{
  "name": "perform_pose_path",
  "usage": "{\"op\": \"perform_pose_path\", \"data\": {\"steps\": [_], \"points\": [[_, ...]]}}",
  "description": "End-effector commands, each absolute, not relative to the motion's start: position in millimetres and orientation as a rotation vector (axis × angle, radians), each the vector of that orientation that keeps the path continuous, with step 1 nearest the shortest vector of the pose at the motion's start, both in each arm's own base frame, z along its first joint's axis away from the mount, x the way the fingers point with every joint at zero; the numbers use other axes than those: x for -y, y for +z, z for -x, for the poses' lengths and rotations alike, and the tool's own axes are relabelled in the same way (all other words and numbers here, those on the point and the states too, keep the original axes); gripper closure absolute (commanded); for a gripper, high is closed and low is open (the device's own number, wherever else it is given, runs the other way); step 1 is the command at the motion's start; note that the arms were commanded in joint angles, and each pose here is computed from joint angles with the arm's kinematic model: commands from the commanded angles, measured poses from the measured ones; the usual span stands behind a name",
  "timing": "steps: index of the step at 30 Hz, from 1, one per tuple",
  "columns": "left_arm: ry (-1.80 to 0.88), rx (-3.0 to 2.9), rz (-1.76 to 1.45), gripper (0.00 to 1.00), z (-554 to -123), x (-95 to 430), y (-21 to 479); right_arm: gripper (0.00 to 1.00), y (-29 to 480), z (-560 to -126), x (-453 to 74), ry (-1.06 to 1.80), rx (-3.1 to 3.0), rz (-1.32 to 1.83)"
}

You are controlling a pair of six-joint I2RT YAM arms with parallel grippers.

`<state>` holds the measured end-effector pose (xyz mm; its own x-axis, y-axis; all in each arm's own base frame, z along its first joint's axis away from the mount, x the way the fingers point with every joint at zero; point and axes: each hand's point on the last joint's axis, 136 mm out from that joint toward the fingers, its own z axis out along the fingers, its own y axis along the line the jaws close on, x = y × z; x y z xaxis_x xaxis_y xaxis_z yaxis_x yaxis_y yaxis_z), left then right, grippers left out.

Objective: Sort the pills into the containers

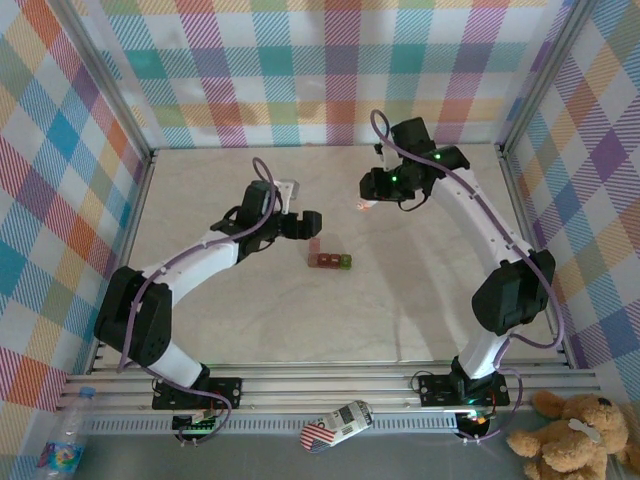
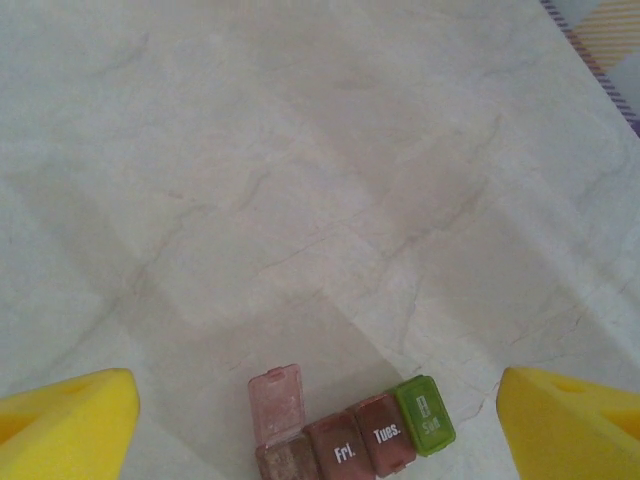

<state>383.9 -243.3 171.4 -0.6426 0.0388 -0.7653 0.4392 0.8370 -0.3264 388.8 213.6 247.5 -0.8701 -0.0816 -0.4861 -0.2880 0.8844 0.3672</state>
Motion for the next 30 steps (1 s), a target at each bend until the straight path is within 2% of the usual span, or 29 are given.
{"op": "perform_pose_path", "data": {"steps": [1, 11, 15, 22, 27, 30], "points": [[-0.561, -1.951, -0.473, 0.08, -386.2, 247.3, 215.7, 0.62, 264.6, -383.5, -223.6, 0.692, -2.552, 0.348], [-0.600, -1.756, -0.729, 0.09, -353.3, 268.5, 241.4, 0.62, 279.7, -371.0, -244.9, 0.892, -2.523, 0.414], [-0.626, -1.720, -0.807, 0.17, -346.1, 277.8, 242.3, 0.62, 286.8, -364.4, -253.1, 0.978, -2.513, 0.449], [-0.635, -1.654, -0.840, 0.21, -345.1, 285.2, 247.8, 0.61, 287.7, -354.2, -262.7, 1.067, -2.516, 0.497], [-0.663, -1.656, -0.916, 0.37, -342.0, 296.8, 245.5, 0.61, 284.9, -349.1, -275.2, 1.109, -2.526, 0.531], [-0.662, -1.648, -0.946, 0.39, -339.9, 301.3, 242.6, 0.61, 282.9, -348.5, -279.4, 1.123, -2.533, 0.538]]}}
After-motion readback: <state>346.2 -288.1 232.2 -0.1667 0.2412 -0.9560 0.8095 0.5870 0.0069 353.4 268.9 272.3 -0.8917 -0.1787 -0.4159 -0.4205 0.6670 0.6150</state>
